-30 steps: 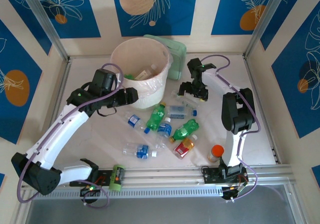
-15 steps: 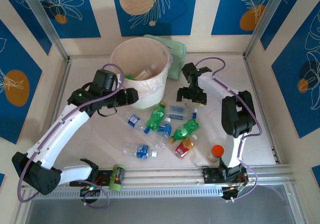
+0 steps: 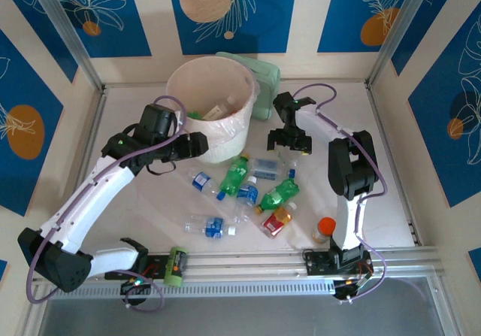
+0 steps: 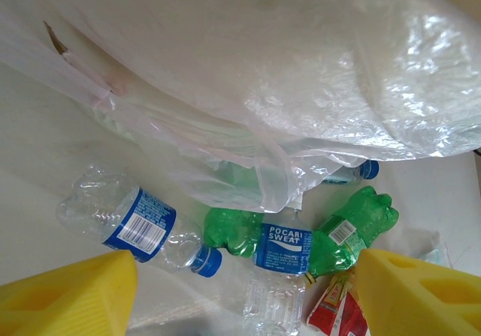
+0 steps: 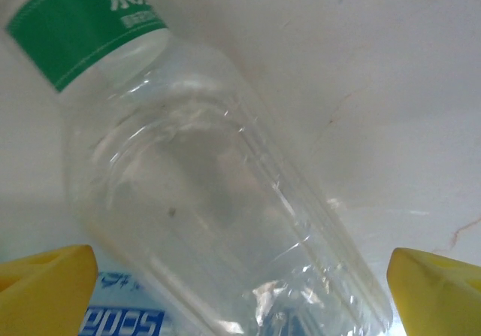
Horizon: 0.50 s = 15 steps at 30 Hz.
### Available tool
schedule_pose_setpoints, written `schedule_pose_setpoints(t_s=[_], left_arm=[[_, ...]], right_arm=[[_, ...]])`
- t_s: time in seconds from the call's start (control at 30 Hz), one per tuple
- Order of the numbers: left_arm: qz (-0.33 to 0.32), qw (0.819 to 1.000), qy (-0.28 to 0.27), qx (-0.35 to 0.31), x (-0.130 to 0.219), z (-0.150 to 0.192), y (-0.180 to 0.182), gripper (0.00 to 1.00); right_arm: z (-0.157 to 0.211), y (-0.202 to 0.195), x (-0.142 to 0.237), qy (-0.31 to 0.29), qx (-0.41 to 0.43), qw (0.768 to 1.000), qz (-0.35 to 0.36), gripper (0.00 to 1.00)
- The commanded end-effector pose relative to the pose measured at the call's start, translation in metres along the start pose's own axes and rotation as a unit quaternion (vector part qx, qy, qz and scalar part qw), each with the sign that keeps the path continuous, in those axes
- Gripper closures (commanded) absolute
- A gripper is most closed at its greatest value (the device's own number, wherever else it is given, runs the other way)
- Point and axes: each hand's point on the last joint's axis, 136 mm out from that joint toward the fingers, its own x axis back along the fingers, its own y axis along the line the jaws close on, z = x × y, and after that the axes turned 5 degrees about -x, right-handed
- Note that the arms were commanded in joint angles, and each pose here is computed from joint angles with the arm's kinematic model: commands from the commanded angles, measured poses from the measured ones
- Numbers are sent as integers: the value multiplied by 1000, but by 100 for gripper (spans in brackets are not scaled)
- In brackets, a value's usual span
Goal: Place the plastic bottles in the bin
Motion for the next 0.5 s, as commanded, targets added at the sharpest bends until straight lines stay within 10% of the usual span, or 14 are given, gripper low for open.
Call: schedule_pose_setpoints(t_s=[0.0,0.47], left_arm=[[5,1000,0,5,1,2,1,24],[10,1000,3,9,-3,1,-1,24]], right_arm=[[-6,2,-4,1,11,1000,-2,1],[4,4,-27,14,5,1000,-11,11]])
